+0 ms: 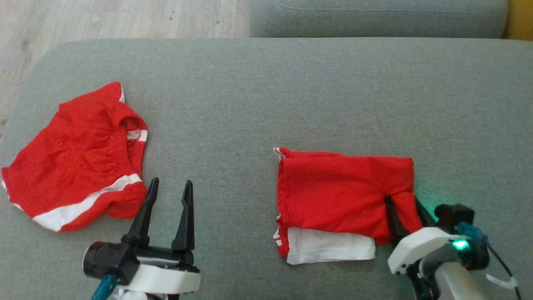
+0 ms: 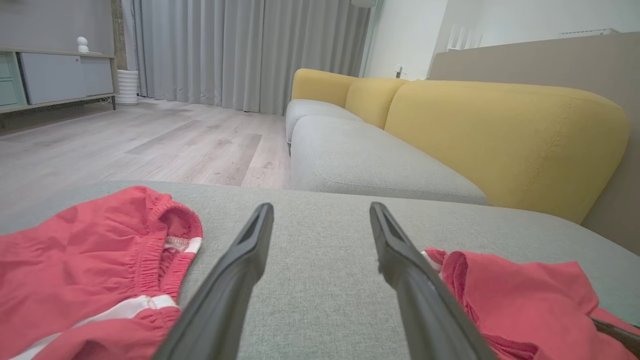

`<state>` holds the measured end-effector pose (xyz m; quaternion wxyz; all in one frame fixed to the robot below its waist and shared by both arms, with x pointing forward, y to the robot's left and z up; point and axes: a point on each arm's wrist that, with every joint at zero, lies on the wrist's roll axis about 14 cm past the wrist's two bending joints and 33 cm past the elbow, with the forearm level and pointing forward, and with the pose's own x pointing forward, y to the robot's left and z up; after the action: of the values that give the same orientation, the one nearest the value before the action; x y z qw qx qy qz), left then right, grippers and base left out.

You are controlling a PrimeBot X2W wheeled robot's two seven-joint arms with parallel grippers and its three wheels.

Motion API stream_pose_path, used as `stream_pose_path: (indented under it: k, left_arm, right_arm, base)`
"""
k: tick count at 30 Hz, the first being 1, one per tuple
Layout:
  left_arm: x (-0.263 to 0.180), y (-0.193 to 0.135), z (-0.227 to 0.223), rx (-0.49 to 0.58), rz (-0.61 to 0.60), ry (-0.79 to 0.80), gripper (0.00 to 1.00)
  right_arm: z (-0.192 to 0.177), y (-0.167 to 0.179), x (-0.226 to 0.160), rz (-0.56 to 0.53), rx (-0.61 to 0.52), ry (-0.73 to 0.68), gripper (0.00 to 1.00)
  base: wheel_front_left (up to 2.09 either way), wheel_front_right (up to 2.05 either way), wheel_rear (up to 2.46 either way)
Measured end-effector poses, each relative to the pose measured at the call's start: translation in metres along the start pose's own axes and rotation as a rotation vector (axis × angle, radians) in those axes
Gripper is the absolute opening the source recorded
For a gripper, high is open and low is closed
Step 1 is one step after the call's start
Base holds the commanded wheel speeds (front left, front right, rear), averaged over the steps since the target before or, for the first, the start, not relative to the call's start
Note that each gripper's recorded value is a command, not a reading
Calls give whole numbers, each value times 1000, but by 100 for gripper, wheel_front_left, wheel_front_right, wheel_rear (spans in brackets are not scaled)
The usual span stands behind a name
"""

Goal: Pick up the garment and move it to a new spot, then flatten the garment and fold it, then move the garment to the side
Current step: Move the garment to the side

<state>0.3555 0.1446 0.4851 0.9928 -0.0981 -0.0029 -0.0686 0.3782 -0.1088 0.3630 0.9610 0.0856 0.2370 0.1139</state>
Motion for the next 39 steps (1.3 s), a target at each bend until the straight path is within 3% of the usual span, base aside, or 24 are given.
stream_pose_path:
  k: [5,11,17,21,29,39]
  left_arm:
    - [7,-11,5,1,-40,-17,100]
    - [15,-34,5,0,-114,-19,100]
    - [31,-66,3,-10,-220,-20,100]
    - [47,-80,-1,-11,-269,-16,100]
    - [71,-84,-26,-13,-292,38,100]
    - [79,-65,-40,-8,-243,68,100]
  right_arm:
    - [6,2,-1,10,-43,-23,0]
    - [28,-23,-10,-19,-204,-71,0]
    - [86,-74,-18,-80,-430,-152,0]
    - [120,-133,-27,-184,-522,-149,0]
    - [177,-237,-38,-414,-544,-153,0]
    - [175,-262,-15,-469,-490,-114,0]
  base:
    - [0,0,0]
    - [0,0,0]
    - [0,0,0]
    - [0,0,0]
    - [0,0,0]
    - [0,0,0]
